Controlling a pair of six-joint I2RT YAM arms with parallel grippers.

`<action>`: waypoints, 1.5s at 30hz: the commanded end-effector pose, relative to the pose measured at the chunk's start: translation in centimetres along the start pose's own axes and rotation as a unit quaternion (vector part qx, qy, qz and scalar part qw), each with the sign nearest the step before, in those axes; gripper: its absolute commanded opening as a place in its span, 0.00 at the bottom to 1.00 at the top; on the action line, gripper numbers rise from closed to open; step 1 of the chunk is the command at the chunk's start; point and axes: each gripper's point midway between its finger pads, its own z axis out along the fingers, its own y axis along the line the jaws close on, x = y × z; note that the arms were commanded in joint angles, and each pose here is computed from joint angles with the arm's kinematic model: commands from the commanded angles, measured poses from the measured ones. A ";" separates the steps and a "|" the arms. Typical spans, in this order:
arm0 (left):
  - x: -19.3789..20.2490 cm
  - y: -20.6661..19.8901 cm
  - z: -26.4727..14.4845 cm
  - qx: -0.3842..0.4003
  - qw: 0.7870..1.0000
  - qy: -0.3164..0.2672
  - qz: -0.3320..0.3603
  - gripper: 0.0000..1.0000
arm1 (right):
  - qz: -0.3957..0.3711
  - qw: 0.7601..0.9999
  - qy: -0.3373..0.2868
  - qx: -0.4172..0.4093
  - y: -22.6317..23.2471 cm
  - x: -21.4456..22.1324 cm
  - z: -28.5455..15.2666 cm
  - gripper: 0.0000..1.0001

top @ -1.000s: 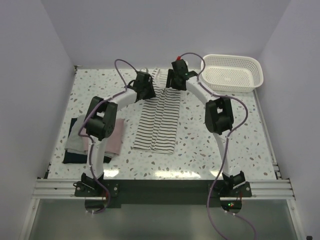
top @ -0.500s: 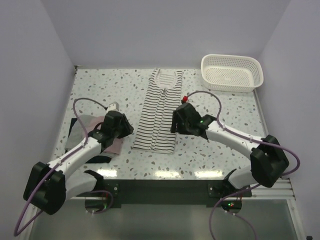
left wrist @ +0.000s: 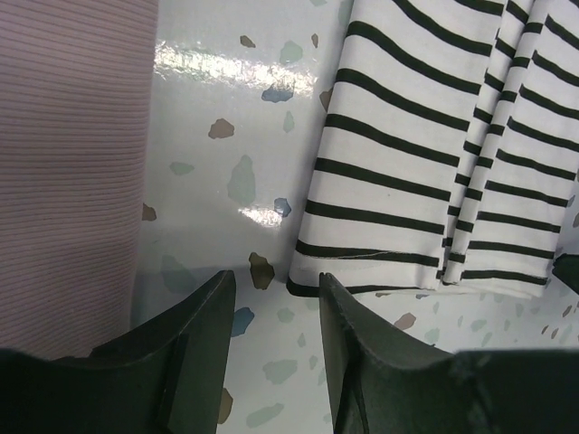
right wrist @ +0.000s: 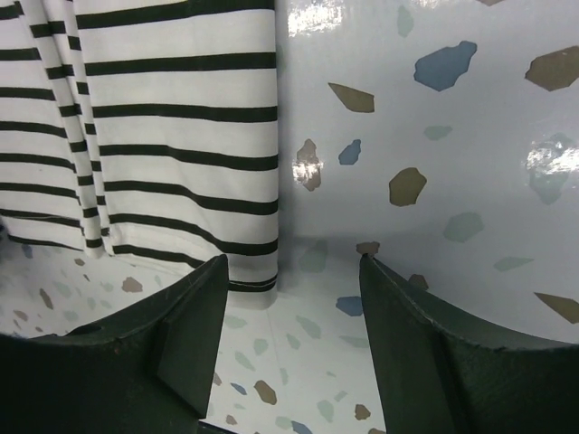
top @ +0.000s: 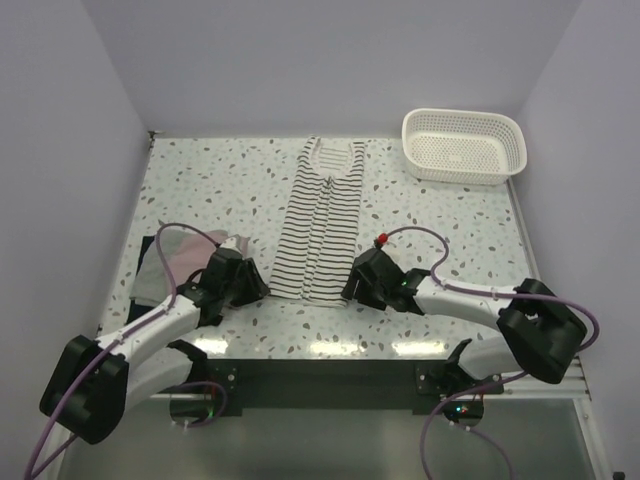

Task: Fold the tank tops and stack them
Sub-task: Fold the tank top

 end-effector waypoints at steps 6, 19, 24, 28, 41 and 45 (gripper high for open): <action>0.8 -0.2 1.4 0.013 1.000 0.008 -0.010 0.45 | 0.074 0.996 -0.010 -0.040 0.7 0.9 -0.2 0.62; 4.0 0.6 1.6 -0.008 0.999 0.044 0.004 0.37 | 0.084 0.996 0.008 -0.008 -1.3 4.0 0.8 0.45; 5.2 0.8 1.4 -0.011 0.998 0.057 0.002 0.32 | 0.069 0.998 0.003 0.002 -1.3 3.8 1.2 0.36; 5.1 0.5 1.4 -0.006 0.998 0.055 0.007 0.26 | 0.047 0.999 -0.006 0.016 -1.2 3.2 1.5 0.17; 9.2 -1.0 -1.1 0.022 0.995 0.091 0.028 0.00 | -0.089 0.995 0.005 0.050 -3.4 5.8 -2.5 0.00; 11.3 -2.0 -3.1 0.022 0.993 0.112 0.026 0.00 | -0.117 0.992 0.014 0.047 -3.5 8.5 -4.7 0.00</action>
